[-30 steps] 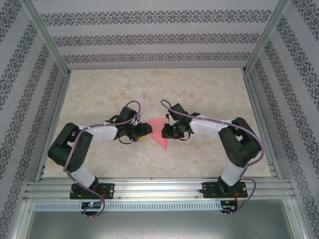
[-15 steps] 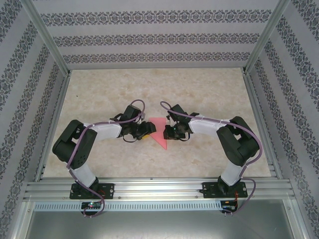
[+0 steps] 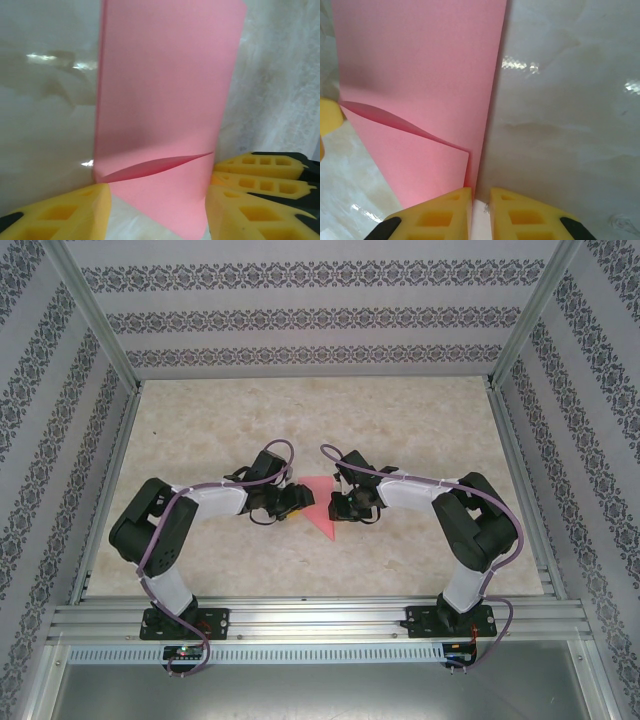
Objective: Fold a paper plane with a square sheet of paper (fold left side to right side)
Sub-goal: Fourth fold the wing at the center of the table.
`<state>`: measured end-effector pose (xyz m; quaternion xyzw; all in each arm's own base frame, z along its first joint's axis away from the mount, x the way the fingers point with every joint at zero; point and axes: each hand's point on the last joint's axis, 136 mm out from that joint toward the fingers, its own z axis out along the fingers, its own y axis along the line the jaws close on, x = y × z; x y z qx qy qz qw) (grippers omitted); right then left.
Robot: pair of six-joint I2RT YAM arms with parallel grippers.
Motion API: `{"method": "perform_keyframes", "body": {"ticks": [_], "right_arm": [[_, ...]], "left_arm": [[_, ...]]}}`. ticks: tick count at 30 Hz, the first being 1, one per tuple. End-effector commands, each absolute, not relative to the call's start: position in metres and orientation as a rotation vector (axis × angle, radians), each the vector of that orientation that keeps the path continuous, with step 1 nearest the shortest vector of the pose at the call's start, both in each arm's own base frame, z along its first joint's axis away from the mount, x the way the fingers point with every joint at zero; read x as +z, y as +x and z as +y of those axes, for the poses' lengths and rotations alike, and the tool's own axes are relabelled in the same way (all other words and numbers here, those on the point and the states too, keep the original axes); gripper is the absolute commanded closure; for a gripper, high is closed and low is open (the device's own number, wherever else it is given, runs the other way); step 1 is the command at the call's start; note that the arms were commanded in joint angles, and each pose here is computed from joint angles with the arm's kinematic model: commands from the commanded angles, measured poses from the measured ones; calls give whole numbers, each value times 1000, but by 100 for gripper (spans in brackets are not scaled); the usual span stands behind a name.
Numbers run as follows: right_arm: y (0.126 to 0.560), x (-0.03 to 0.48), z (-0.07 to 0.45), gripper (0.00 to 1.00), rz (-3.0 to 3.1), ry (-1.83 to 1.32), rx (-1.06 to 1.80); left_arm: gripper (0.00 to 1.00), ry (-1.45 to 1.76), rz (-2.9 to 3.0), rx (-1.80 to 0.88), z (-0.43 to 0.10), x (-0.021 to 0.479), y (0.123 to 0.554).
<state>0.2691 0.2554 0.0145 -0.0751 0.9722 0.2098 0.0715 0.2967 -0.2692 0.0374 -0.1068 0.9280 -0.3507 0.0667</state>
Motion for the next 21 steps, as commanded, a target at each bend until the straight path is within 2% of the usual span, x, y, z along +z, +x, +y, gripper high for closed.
{"method": "perform_keyframes", "body": {"ticks": [1, 13, 21], "right_arm": [[277, 12, 251, 82, 2921, -227, 585], [276, 11, 251, 82, 2924, -222, 584], [280, 40, 266, 80, 2830, -222, 761]], "left_arm": [[45, -277, 2771, -983, -266, 55, 299], [46, -277, 2788, -1024, -274, 47, 301], [46, -281, 2790, -1015, -272, 47, 300]]}}
